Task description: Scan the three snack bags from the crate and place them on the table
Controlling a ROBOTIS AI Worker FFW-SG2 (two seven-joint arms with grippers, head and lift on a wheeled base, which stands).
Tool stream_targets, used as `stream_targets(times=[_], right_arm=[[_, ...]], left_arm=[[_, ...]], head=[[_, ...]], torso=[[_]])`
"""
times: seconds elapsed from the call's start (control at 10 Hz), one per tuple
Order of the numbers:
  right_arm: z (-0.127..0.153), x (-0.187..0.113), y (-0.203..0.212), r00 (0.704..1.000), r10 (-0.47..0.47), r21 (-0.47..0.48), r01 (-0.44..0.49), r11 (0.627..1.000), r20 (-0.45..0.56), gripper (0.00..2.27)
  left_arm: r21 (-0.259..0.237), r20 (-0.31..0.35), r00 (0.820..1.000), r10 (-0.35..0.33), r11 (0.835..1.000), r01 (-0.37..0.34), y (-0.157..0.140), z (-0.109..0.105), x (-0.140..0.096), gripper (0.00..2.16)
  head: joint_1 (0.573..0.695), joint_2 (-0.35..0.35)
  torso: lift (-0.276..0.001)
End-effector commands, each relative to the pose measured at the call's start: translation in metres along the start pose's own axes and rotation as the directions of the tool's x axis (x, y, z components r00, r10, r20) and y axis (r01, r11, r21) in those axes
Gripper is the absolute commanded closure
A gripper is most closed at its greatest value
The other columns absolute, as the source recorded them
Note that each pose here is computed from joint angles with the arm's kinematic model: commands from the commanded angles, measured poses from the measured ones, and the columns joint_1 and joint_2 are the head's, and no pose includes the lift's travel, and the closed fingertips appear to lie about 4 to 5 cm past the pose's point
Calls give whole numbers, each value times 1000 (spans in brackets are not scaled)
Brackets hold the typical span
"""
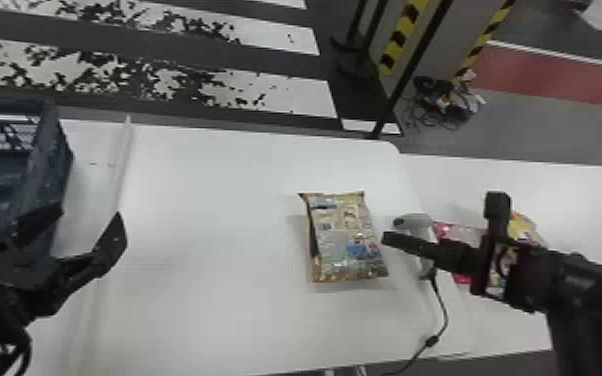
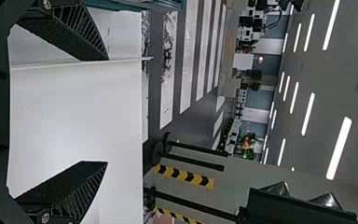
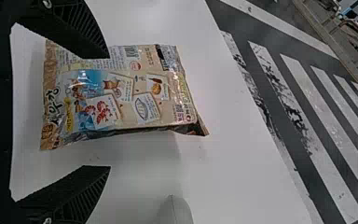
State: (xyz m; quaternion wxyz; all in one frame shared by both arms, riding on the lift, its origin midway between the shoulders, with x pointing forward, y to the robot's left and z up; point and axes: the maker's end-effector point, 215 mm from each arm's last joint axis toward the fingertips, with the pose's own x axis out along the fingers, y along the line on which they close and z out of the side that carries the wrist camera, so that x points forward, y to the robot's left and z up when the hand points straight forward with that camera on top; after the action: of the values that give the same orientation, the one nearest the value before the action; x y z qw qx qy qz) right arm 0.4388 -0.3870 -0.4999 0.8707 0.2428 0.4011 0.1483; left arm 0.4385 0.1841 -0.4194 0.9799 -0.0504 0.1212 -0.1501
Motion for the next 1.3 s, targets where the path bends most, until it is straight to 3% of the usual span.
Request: stream_targets(times=[0.0, 0.6, 0.7, 0.8, 0.9, 1.0, 1.2], right_arm=[[-3, 14, -9, 1000, 4, -15, -4, 1000, -10, 46], [-38, 46, -12, 992, 24, -139, -41, 989, -124, 46], [-44, 49, -11, 989, 26, -151, -48, 987, -142, 211], [-47, 50, -1, 985, 68, -162, -93, 982, -158, 974], [-48, 50, 0, 984, 71, -158, -98, 983, -165, 2142], [-45, 46, 3, 983, 88, -147, -112, 983, -163, 2256], [-24, 23, 13, 979, 188, -35, -192, 981, -85, 2256]], left_arm=[[-1, 0, 1000, 0, 1000, 0, 0, -1, 0, 80], [-6, -8, 1000, -6, 1000, 6, -3, -6, 1, 80], [-5, -10, 1000, -8, 1000, 8, -4, -7, 1, 80], [-3, -9, 1000, -8, 1000, 8, -4, -6, 1, 80], [-4, -10, 1000, -8, 1000, 8, -4, -7, 0, 80], [-4, -10, 1000, -8, 1000, 8, -4, -7, 0, 80], [-3, -9, 1000, -9, 1000, 9, -4, -6, 0, 80]], head=[[695, -256], [695, -240], [695, -237], [695, -231], [695, -225], [695, -218], [695, -216]], torso=[[-62], [-62], [-62], [-62], [-62], [-62], [-62]])
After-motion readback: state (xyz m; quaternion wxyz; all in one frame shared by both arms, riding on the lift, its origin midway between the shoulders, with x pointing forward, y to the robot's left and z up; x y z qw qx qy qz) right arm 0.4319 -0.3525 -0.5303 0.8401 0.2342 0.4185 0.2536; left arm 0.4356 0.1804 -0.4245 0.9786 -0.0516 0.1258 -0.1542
